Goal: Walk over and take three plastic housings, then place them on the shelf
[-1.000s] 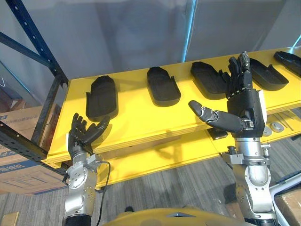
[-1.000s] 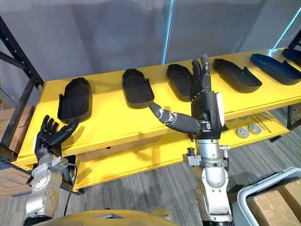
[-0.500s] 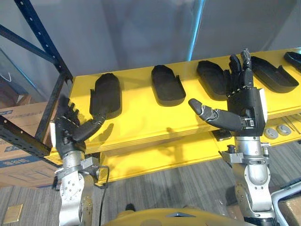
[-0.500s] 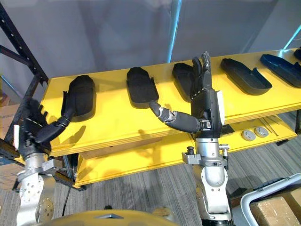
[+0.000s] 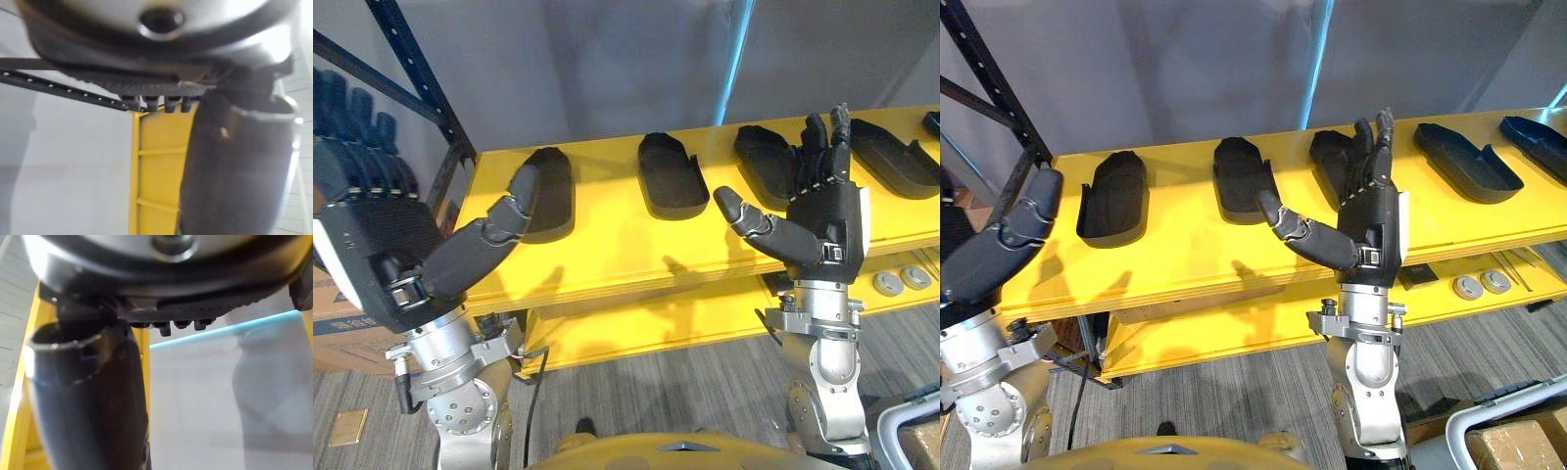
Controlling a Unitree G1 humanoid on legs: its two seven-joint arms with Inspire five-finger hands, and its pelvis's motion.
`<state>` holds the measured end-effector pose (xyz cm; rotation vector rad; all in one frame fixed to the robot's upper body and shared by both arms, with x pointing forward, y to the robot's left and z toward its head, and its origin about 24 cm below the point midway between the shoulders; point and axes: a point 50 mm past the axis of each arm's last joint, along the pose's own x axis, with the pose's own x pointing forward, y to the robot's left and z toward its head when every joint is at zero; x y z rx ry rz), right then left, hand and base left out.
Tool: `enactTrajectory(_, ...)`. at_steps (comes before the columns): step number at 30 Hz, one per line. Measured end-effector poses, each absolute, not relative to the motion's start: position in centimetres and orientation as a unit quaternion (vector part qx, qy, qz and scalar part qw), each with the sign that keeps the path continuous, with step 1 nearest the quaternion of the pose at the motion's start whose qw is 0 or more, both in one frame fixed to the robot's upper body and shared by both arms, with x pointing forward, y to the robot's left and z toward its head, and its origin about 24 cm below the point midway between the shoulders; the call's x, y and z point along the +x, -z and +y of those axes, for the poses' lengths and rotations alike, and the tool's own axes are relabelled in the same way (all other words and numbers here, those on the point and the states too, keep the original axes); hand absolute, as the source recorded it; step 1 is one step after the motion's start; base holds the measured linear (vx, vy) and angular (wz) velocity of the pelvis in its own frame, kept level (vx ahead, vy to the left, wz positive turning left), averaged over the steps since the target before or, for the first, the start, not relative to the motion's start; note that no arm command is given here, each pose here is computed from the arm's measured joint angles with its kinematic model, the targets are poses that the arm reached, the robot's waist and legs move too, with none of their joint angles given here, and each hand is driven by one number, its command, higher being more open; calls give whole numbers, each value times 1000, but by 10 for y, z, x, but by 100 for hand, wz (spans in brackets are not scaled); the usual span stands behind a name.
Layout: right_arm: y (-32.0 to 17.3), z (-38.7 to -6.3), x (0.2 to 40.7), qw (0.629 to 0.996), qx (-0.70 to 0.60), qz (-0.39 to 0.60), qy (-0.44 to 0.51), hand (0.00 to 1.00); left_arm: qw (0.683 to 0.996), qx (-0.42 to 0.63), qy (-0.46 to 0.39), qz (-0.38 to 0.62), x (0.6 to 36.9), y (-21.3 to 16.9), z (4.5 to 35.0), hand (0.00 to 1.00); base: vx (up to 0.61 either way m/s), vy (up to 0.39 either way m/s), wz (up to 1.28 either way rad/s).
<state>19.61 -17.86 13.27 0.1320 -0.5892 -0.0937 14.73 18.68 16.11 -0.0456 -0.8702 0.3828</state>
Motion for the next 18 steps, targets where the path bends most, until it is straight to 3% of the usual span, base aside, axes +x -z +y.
enactTrajectory(6, -127, -178, 196, 955, 68, -279, 79, 100, 898, -49, -198, -390, 160, -151, 185, 100, 8, 4, -19)
enactTrajectory(11, -118, -198, 192, 952, 39, -262, 156, 100, 899, -36, -217, -380, 164, -151, 187, 100, -2, 7, -17)
enactTrajectory(14, -112, -225, 179, 938, 17, -248, 241, 100, 888, 16, -277, -368, 162, -147, 201, 100, -22, 3, -15)
enactTrajectory(18, -90, -283, 149, 880, -28, -200, 430, 100, 856, 93, -380, -339, 144, -135, 231, 100, -2, 0, -4)
